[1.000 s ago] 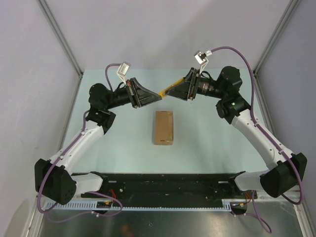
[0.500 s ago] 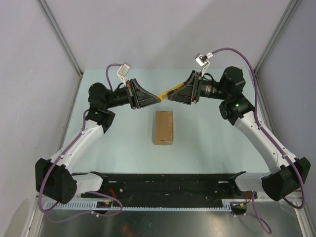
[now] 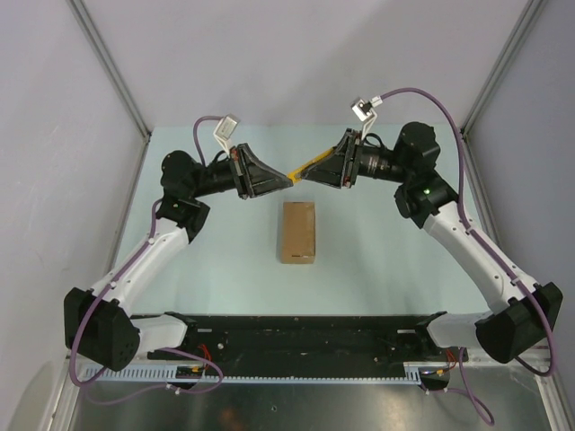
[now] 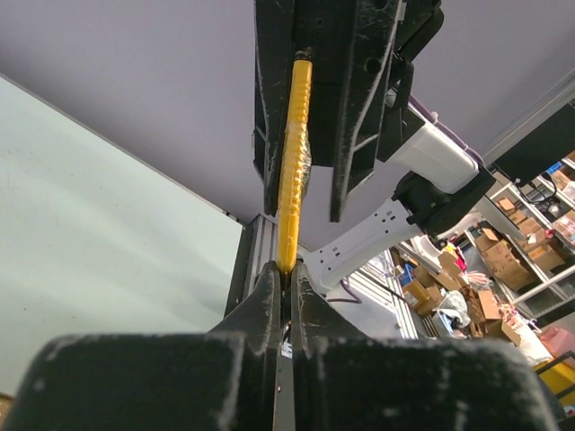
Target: Unpack the express box
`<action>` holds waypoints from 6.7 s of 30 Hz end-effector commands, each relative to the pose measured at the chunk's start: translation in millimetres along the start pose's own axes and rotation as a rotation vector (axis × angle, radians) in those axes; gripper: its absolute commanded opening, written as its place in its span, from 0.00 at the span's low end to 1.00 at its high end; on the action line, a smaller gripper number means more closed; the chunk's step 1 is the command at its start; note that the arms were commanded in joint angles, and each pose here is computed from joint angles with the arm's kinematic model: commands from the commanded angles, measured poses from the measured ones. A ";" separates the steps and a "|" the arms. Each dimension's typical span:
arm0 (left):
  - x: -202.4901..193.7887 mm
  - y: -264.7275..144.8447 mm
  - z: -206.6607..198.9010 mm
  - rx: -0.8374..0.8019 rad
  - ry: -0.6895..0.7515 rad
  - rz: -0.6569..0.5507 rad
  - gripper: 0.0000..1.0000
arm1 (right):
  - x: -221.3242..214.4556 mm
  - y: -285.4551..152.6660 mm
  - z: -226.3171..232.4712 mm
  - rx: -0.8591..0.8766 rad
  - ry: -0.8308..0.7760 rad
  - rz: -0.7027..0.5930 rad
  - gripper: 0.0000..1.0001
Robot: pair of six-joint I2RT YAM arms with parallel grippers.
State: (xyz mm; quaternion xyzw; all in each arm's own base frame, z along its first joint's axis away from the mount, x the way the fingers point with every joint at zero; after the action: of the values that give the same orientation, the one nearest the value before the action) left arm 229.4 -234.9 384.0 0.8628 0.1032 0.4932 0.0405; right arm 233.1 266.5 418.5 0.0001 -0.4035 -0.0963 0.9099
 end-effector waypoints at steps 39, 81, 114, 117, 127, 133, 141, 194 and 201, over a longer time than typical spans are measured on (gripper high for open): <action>-27.5 -20.6 35.1 0.100 -0.016 -0.004 0.40 | 36.9 -26.4 2.2 -0.165 -0.093 -0.188 0.00; -241.0 -47.3 202.3 0.940 -0.905 0.325 0.49 | -114.0 -21.9 -208.3 -1.101 -0.227 -0.394 0.00; -256.9 -65.9 206.0 0.987 -0.975 0.329 0.39 | -141.5 -13.6 -240.0 -1.160 -0.207 -0.266 0.00; -256.2 -66.2 206.6 0.986 -0.977 0.327 0.39 | -142.1 -15.2 -240.1 -1.175 -0.217 -0.261 0.00; -256.4 -67.5 207.0 0.996 -1.011 0.312 0.37 | -149.6 -20.5 -238.2 -1.224 -0.318 -0.184 0.00; -252.5 -65.0 209.6 1.012 -1.039 0.283 0.35 | -160.4 -23.7 -236.1 -1.256 -0.334 -0.138 0.00; -248.4 -62.9 211.8 1.037 -1.092 0.224 0.32 | -173.4 -23.9 -230.5 -1.231 -0.267 -0.091 0.00; -145.9 -9.5 269.1 0.769 -0.135 0.419 0.62 | -163.0 -7.6 -251.4 -0.976 -0.299 0.137 0.00; -166.9 -17.6 270.9 0.744 -0.144 0.487 0.52 | -166.4 -9.4 -252.3 -0.971 -0.301 0.154 0.00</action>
State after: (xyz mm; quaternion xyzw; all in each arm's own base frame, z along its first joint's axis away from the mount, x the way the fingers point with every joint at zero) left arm 379.7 -243.8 103.6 0.8536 0.0920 0.3280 -0.3942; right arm 309.3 261.4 129.1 -0.4742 -0.4302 -0.2209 0.7357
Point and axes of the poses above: each gripper's point midway between its finger pads, its own y axis out along the fingers, its own z axis along the line the jaws close on, x = y × z, the point moved 4 cm from there along -y, back along the fingers, and after that the axes turned 8 degrees about y, right-handed, at the moved point
